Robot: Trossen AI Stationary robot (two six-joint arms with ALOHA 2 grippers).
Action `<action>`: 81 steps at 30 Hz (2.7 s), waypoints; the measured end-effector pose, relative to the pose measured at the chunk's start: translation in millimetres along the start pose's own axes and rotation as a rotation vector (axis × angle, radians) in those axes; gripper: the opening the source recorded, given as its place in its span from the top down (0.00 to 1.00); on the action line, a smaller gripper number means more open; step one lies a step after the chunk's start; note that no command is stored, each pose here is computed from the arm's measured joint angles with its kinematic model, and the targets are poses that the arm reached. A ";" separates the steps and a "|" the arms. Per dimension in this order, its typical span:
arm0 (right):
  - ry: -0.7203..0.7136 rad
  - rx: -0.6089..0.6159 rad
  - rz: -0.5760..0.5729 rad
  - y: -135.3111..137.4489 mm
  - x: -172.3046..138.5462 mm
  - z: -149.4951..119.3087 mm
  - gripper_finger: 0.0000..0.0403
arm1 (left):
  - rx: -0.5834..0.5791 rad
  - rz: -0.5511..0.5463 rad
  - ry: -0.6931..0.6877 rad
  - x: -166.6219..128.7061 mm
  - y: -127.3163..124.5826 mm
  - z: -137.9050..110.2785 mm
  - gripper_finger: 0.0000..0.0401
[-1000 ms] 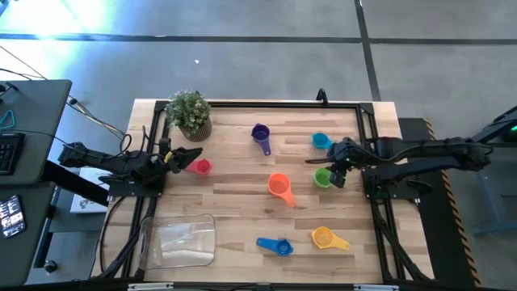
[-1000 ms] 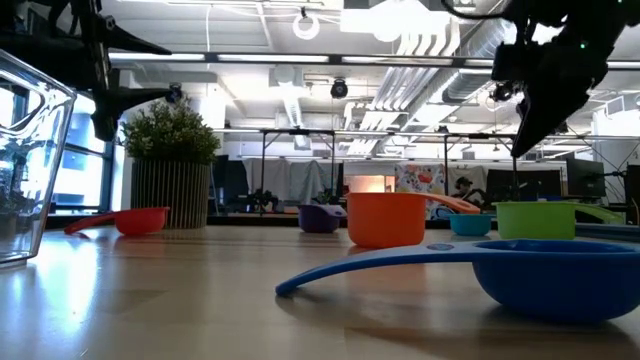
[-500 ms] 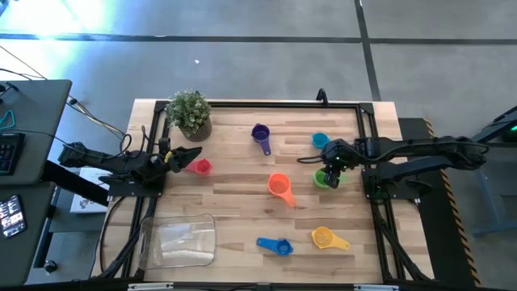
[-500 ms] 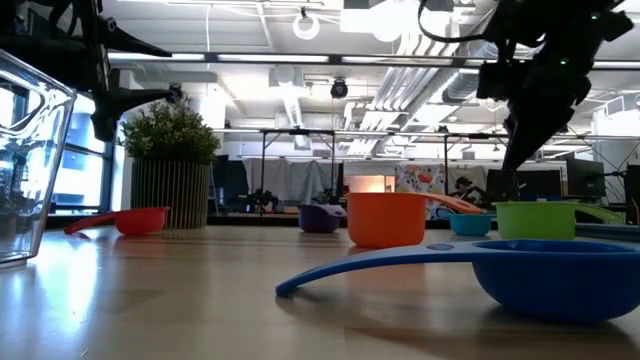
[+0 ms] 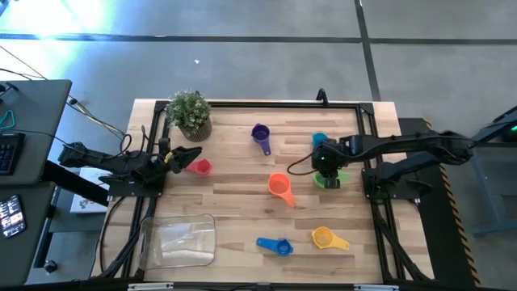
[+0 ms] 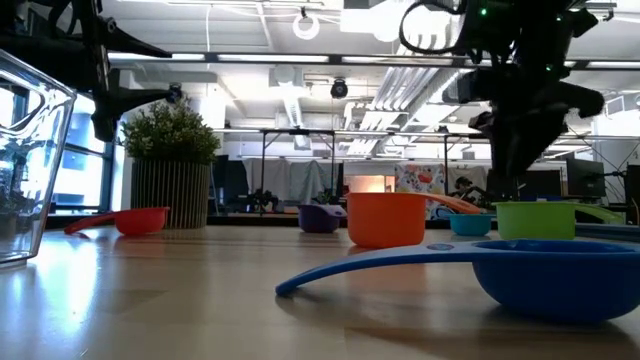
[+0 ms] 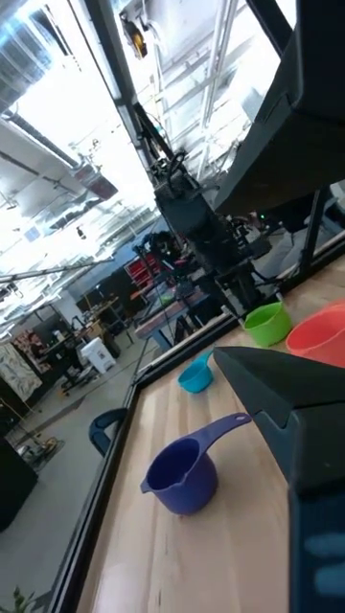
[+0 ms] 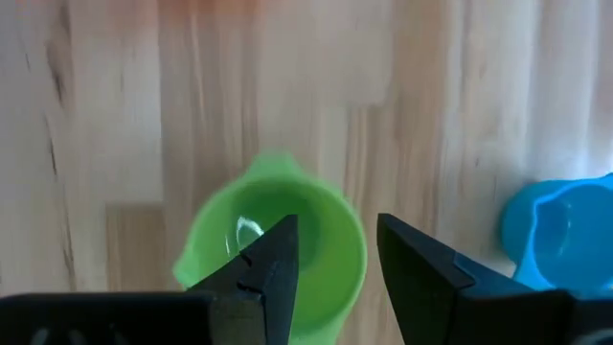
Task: Nest measuring cups in basket
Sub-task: Stack the green measuring cup on top of the orange measuring cup
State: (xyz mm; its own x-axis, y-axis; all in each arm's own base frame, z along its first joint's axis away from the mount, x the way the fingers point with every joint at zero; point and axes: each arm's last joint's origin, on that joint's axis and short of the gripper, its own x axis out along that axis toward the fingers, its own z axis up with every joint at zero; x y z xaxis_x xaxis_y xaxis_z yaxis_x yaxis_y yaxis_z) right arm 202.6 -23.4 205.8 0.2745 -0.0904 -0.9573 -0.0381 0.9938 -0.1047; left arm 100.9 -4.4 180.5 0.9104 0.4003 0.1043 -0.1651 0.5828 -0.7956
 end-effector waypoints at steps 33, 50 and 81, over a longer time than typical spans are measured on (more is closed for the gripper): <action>0.221 0.299 0.046 -10.9 40.8 0.8 0.97 | 0.061 0.002 0.002 0.0 0.2 -0.2 0.43; 0.089 0.920 0.067 -22.3 -11.9 49.3 1.00 | 0.094 0.031 0.032 -0.1 3.8 -3.3 0.43; -0.364 1.222 0.292 19.7 -52.0 112.3 1.00 | 0.128 0.042 0.099 -0.5 7.6 -7.9 0.43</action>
State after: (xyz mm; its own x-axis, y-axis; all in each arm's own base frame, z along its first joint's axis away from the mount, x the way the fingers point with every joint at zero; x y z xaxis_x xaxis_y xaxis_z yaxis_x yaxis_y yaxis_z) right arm 295.4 8.1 283.7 0.6542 -0.0317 -0.7556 0.6987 0.4077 0.5879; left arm 102.2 -5.8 169.6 0.9334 0.3586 0.0081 -0.2455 0.6550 -0.7147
